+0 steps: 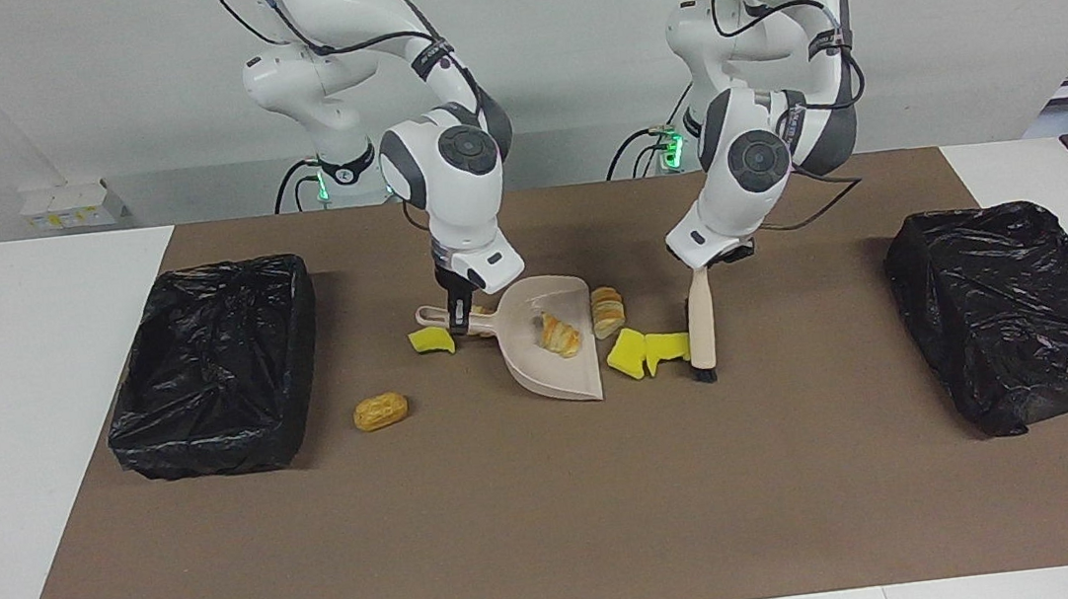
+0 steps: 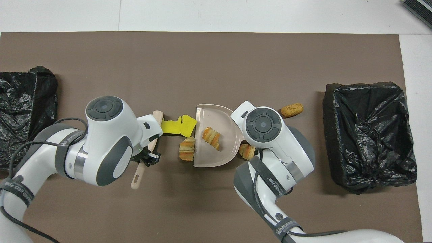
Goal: Sweep and dump trash in bin
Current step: 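Push the remaining pieces into the dustpan with the left gripper's brush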
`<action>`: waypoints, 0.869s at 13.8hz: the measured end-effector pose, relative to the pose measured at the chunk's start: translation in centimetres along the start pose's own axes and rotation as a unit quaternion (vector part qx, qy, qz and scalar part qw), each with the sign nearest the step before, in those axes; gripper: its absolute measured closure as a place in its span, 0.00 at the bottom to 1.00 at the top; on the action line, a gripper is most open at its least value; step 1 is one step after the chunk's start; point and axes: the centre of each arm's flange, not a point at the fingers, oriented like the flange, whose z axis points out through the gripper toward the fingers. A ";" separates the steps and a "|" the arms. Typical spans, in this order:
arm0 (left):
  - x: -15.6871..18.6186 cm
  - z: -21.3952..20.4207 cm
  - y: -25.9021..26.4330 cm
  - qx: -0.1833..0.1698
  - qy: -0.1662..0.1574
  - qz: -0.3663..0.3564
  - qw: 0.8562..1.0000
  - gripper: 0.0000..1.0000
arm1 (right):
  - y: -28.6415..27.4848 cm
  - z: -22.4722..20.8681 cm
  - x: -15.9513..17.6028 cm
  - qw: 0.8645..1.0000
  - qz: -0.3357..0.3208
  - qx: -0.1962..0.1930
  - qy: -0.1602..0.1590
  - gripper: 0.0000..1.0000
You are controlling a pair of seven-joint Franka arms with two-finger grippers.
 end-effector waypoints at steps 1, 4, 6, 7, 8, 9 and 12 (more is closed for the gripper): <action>-0.4 0.1 1.9 -0.005 -0.001 0.006 1.000 0.74 | 0.1 0.3 0.2 1.000 0.001 -0.001 0.005 0.67; -1.6 0.2 6.5 -0.010 -0.003 0.027 1.000 0.74 | 0.4 0.6 0.7 0.999 0.014 -0.001 0.032 0.67; -2.2 0.1 8.1 -0.014 -0.002 0.036 0.999 0.74 | 0.4 0.7 0.8 0.999 0.017 0.001 0.037 0.67; -2.4 0.0 8.6 -0.018 -0.002 0.036 0.999 0.74 | 0.5 0.7 0.8 0.999 0.018 0.001 0.038 0.67; -2.6 -0.1 9.0 -0.023 0.000 0.035 0.999 0.74 | 0.5 0.7 0.8 0.999 0.018 0.001 0.038 0.67; -2.6 -0.2 9.5 -0.032 0.003 0.030 0.999 0.74 | 0.5 0.7 0.8 0.999 0.013 0.001 0.038 0.67; -3.0 -0.4 12.1 -0.048 0.021 -0.012 0.999 0.74 | 1.4 0.9 -0.3 0.999 -0.018 0.001 0.040 0.67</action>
